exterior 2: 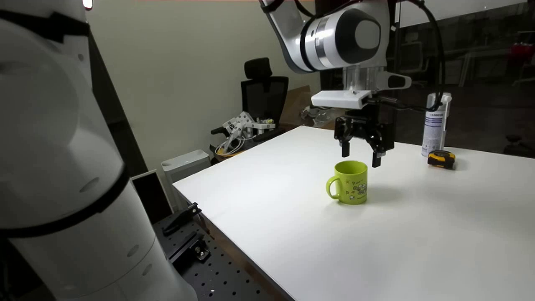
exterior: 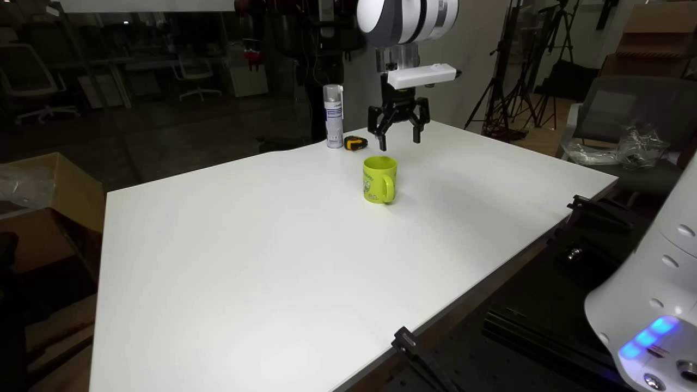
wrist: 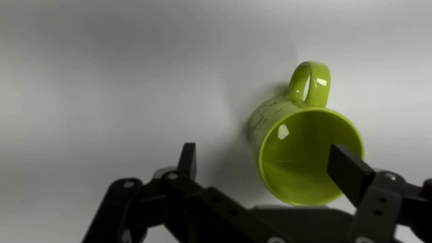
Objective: Move the mug backwards then forwards.
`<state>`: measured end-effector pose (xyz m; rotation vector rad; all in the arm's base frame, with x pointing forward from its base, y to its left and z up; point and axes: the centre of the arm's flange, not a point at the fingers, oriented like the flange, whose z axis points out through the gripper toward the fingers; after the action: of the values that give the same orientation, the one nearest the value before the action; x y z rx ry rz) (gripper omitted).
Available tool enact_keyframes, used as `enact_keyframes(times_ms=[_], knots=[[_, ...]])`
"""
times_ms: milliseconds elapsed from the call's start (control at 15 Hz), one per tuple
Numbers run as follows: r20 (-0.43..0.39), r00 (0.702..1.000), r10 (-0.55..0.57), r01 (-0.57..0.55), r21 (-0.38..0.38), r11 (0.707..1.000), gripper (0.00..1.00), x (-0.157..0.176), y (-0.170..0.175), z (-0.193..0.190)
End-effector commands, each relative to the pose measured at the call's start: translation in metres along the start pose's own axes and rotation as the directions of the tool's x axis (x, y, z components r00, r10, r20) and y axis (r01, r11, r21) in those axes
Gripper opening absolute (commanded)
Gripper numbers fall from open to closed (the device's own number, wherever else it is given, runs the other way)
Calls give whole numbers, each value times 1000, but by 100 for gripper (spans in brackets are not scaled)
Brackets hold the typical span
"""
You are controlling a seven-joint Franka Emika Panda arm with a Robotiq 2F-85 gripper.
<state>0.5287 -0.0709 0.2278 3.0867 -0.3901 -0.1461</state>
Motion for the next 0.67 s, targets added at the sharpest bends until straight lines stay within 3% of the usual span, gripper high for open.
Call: enact_keyframes(times_ms=[0, 600], knots=[[6, 1000, -16, 16, 7, 1000, 100, 2, 6, 15], [3, 1000, -16, 16, -23, 1000, 100, 29, 11, 42]])
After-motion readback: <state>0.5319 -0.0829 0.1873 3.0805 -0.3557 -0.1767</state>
